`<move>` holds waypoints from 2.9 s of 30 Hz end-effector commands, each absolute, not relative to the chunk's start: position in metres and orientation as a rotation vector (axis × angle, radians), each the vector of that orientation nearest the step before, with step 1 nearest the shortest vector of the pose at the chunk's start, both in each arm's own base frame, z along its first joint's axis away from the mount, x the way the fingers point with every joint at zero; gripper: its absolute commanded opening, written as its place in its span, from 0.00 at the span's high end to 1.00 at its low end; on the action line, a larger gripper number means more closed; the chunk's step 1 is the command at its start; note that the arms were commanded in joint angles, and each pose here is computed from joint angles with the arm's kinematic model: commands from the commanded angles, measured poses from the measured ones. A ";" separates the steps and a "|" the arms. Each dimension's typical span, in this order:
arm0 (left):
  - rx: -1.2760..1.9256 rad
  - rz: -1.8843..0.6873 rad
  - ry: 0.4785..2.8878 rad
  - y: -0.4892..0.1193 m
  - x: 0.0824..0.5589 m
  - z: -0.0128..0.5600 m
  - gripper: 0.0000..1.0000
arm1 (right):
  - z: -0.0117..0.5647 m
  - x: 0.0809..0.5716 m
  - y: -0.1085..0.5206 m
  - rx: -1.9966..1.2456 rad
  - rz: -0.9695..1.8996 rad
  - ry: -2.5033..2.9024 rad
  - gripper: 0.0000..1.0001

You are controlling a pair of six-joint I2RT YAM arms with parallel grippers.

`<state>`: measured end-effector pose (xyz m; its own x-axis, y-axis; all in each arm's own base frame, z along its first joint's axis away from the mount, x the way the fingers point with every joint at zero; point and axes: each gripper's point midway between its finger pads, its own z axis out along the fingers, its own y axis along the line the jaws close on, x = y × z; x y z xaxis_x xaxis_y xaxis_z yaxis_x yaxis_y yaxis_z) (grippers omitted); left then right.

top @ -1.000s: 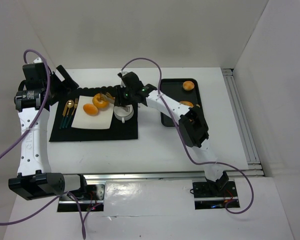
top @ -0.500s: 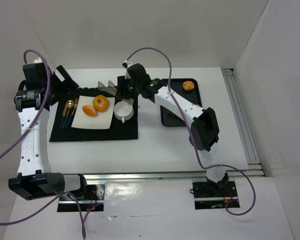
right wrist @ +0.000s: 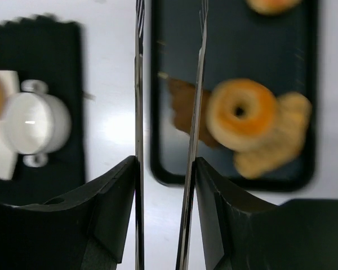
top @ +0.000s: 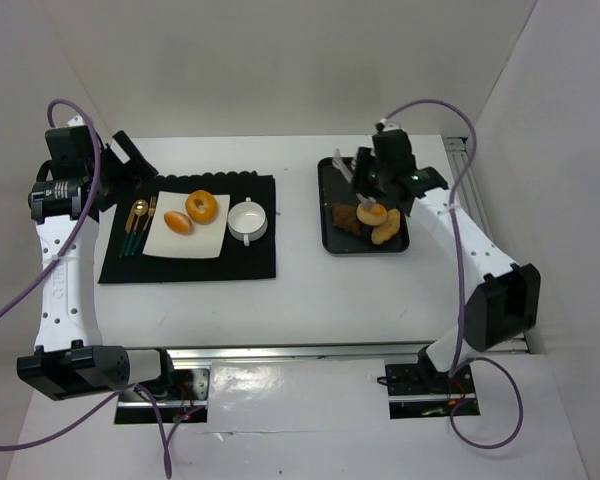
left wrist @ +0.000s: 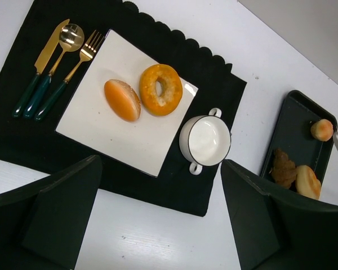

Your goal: Place the bread

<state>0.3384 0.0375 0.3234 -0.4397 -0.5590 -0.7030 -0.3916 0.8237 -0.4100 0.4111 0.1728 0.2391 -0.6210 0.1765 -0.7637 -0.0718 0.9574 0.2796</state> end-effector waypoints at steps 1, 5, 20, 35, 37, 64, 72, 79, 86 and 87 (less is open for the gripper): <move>-0.674 -0.255 2.042 0.037 0.342 0.338 0.00 | 0.225 0.373 0.110 0.181 0.173 2.282 0.48; -0.669 -0.265 2.044 0.036 0.346 0.336 0.00 | 0.216 0.351 0.069 0.283 0.120 2.316 0.48; -0.634 -0.285 2.065 0.031 0.355 0.333 0.01 | 0.194 0.437 0.065 0.370 0.314 2.269 0.48; -0.639 -0.274 2.062 0.034 0.361 0.332 0.01 | 0.155 0.475 0.057 0.487 0.349 2.286 0.42; -0.639 -0.274 2.062 0.034 0.361 0.332 0.01 | 0.157 0.481 0.055 0.490 0.358 2.272 0.42; -0.646 -0.290 2.070 0.031 0.358 0.328 0.01 | 0.235 0.424 0.117 0.193 0.461 2.204 0.71; -0.692 -0.254 2.045 0.038 0.355 0.333 0.01 | 0.238 0.340 0.272 -0.407 0.771 2.266 0.71; -0.702 -0.233 2.039 0.041 0.354 0.335 0.01 | 0.242 0.296 0.359 -0.669 0.895 2.206 0.71; -0.696 -0.210 2.020 0.043 0.348 0.343 0.01 | 0.230 0.286 0.407 -0.783 0.941 2.191 0.71; -0.696 -0.210 2.020 0.043 0.348 0.343 0.01 | 0.230 0.289 0.412 -0.788 0.953 2.184 0.71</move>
